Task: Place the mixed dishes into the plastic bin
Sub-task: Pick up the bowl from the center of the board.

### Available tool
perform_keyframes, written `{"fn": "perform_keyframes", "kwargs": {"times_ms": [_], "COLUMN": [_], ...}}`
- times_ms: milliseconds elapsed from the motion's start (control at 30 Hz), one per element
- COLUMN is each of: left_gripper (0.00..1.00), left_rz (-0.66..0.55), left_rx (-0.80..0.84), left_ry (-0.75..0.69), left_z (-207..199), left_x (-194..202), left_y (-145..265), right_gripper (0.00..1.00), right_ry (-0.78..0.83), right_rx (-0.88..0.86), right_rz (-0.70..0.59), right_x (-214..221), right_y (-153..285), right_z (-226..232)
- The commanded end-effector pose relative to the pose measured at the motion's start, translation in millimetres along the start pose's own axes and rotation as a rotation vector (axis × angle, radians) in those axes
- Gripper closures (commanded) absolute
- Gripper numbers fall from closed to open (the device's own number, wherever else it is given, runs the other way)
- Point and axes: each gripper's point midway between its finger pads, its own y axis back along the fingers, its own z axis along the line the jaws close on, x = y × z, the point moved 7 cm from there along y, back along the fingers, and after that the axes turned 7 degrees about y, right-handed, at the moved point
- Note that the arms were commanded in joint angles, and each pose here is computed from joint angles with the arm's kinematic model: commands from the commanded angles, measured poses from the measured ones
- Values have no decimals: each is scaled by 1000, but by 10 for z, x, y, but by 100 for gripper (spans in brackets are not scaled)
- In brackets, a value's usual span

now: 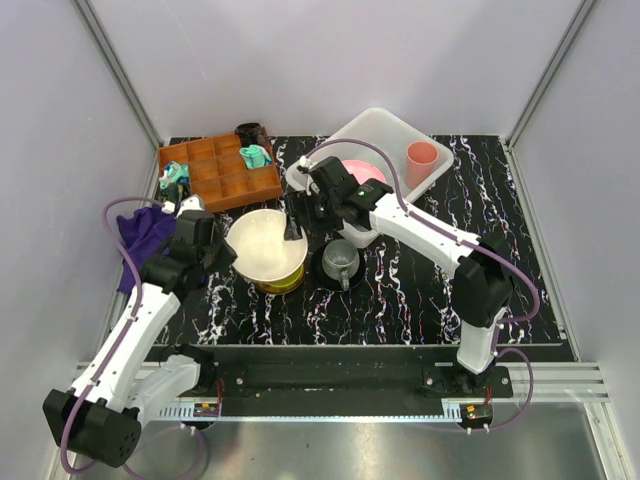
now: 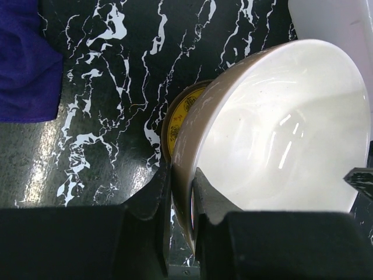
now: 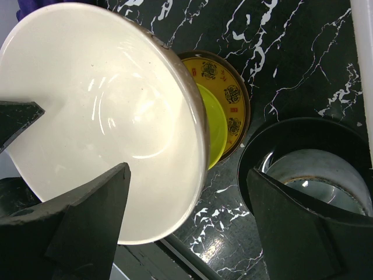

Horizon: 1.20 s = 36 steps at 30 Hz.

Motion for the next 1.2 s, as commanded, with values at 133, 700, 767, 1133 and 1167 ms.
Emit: {"fn": "perform_keyframes", "kwargs": {"times_ms": [133,700,767,1133,1167], "left_gripper": [100,100,100,100,100], "left_rz": [-219,-206,-205,-186,-188], "left_rx": [311,412,417,406,409], "left_ry": [128,141,144,136,138], "left_z": [-693,-859,-865,-849,-853], "left_x": [-542,-558,-557,-494,-495], "left_y": [353,581,589,523,518], "right_gripper": [19,41,43,57,52], "right_ry": [30,13,9,8,6], "right_rx": [13,45,43,35,39], "right_rz": [7,31,33,17,18], "right_x": [44,162,173,145,153], "right_y": [-44,-178,-197,-161,-159], "right_z": [27,-71,-74,-53,-58]}}
